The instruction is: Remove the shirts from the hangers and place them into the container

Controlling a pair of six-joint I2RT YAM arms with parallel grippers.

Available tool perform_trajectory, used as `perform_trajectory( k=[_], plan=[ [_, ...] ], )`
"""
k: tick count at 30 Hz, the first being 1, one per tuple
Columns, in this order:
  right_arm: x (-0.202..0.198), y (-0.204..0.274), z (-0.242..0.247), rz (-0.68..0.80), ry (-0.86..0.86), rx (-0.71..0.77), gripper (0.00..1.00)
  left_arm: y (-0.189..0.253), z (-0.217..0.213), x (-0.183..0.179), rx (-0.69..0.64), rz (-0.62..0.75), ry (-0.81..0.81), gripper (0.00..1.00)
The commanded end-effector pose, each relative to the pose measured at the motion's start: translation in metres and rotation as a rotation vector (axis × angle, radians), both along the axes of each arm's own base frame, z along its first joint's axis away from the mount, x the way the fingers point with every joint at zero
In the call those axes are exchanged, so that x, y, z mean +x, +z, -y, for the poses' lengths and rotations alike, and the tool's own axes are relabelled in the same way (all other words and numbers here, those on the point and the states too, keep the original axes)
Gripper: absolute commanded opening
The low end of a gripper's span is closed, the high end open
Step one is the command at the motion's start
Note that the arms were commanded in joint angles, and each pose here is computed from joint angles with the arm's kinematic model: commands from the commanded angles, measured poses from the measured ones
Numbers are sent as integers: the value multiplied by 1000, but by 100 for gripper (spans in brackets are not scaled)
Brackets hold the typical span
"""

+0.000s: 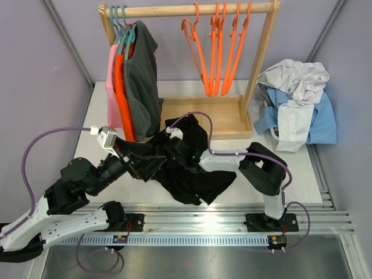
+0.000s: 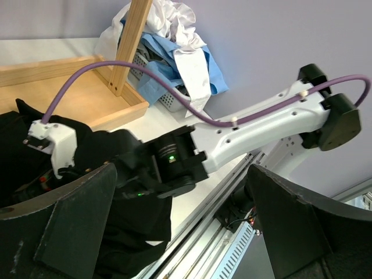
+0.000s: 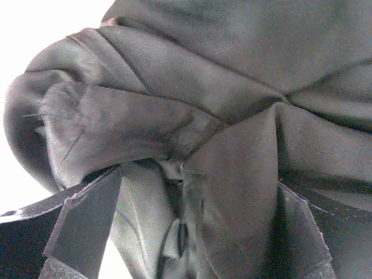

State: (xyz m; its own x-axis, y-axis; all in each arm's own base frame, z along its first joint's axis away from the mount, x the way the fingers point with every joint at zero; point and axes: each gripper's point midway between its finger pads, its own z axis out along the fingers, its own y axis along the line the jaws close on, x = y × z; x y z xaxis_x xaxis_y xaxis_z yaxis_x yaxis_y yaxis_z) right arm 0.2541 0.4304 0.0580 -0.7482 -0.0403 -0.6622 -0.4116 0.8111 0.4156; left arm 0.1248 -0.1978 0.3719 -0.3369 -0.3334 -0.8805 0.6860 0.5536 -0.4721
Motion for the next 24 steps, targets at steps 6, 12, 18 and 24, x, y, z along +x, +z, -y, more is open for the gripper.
perform_trajectory(
  k=[6,12,18,24],
  plan=[
    [21,-25,-17,23,-15,-87,99,21,-15,-7,-67,63,4,99],
    [10,-56,33,-17,-132,-202,83,23,-21,-9,-80,81,5,99],
    [-3,-64,82,-22,-210,-306,17,26,-23,-9,-87,90,12,99],
    [-12,-60,112,-21,-248,-361,0,30,-24,-9,-90,96,11,99]
  ],
)
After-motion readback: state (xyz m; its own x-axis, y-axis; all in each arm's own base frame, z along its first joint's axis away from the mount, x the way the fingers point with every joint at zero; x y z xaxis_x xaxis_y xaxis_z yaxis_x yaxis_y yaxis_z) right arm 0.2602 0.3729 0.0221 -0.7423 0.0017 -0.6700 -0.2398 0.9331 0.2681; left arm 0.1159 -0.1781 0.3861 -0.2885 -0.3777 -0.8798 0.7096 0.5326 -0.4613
